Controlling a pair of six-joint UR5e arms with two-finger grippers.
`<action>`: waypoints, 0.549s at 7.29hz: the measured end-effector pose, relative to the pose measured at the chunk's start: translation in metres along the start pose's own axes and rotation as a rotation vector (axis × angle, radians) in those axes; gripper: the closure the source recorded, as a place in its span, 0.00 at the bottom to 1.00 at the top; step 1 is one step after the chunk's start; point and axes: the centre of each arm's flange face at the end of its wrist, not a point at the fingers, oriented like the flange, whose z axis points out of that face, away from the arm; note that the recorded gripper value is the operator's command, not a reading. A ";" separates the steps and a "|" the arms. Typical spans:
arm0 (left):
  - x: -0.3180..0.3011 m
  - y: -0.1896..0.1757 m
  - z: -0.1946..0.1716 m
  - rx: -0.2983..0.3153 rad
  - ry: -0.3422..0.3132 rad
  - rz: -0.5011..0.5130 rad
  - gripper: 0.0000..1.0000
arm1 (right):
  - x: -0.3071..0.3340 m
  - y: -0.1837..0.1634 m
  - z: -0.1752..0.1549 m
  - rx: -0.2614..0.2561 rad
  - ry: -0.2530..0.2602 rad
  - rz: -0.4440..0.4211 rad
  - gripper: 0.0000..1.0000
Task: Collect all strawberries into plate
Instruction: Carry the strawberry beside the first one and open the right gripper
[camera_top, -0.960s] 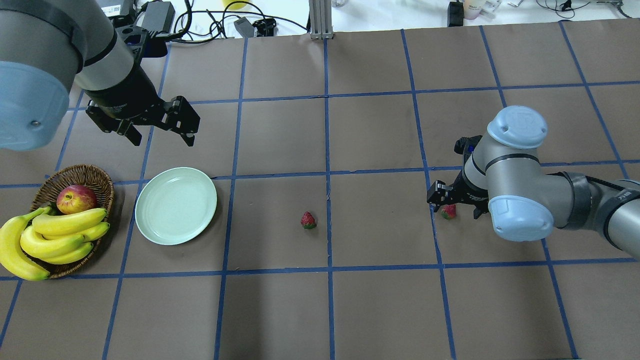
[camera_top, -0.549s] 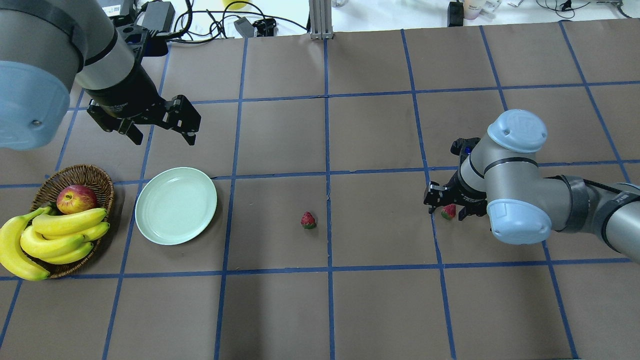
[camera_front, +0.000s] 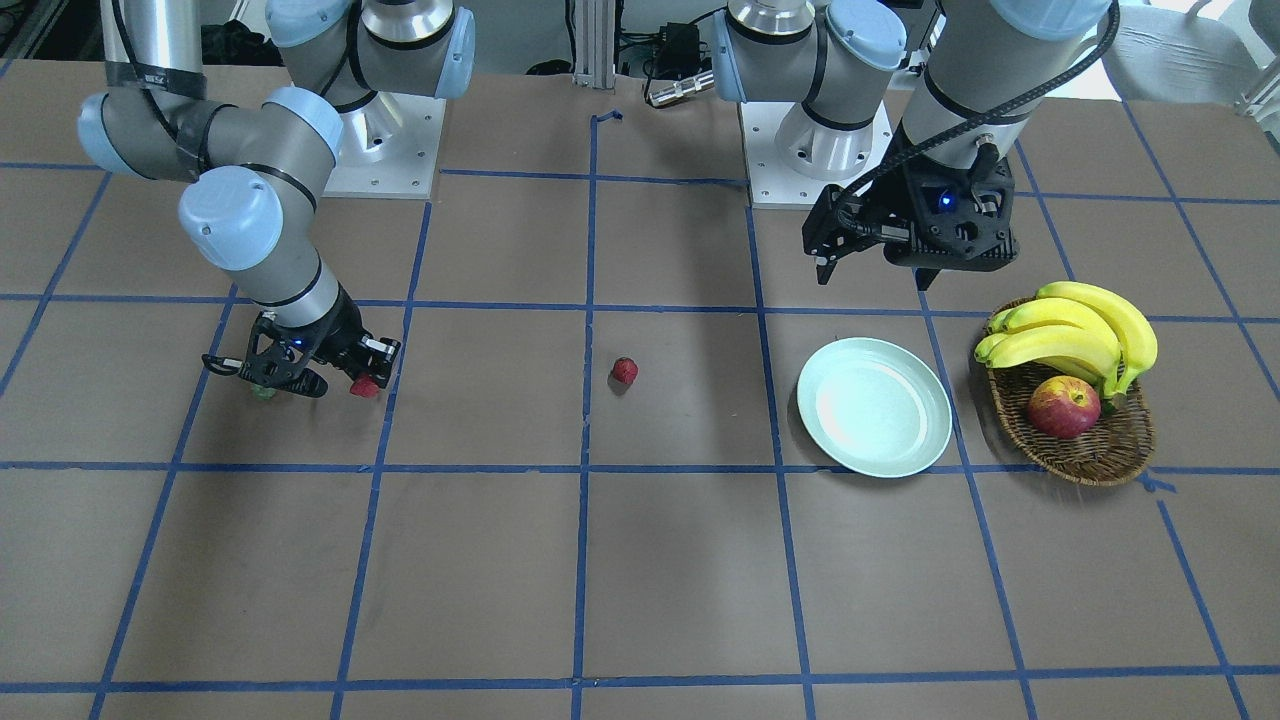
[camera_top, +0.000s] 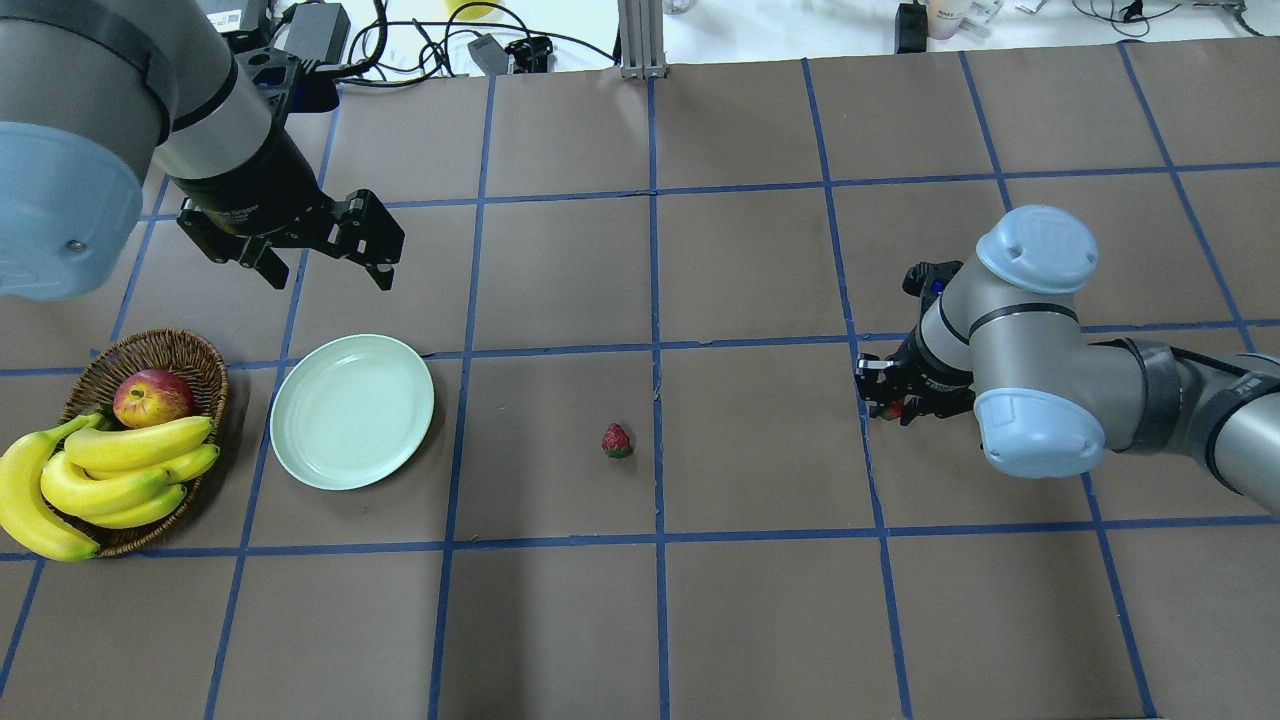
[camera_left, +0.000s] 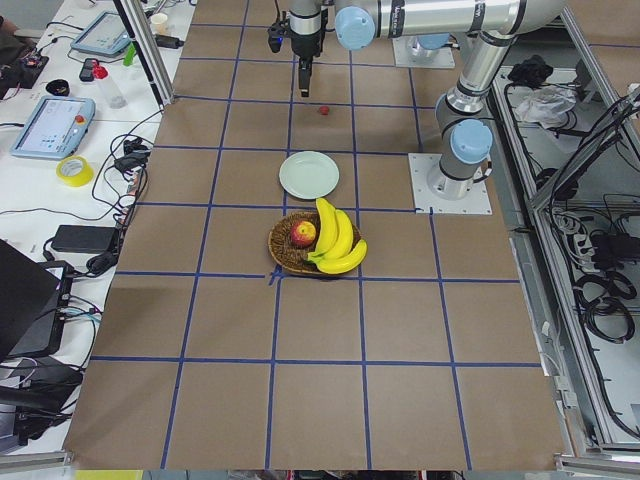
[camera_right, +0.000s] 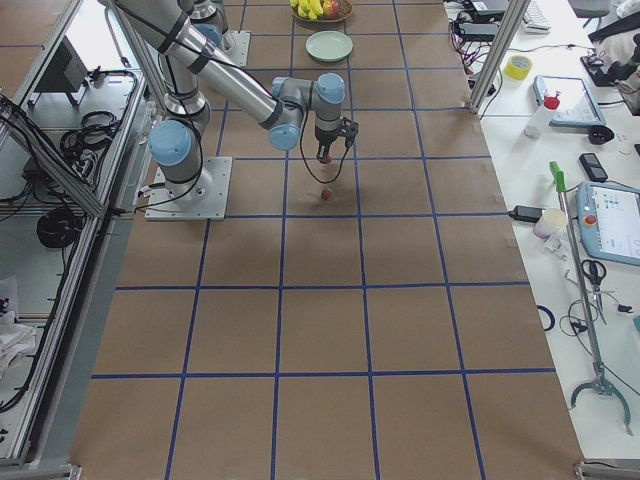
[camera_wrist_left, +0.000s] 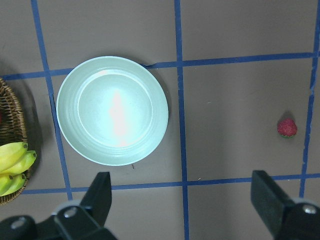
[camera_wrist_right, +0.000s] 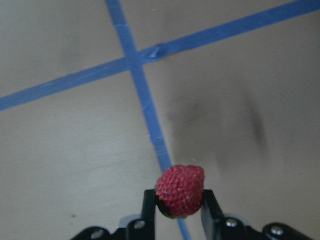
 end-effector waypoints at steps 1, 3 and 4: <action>0.000 0.000 0.000 0.000 0.000 0.000 0.00 | -0.045 0.013 -0.005 0.005 -0.030 -0.003 0.88; 0.000 0.000 0.000 -0.001 0.000 0.001 0.00 | -0.146 0.060 -0.003 -0.011 -0.086 -0.041 0.77; 0.002 0.001 0.000 -0.001 0.000 0.004 0.00 | -0.185 0.072 -0.005 -0.006 -0.103 -0.051 0.77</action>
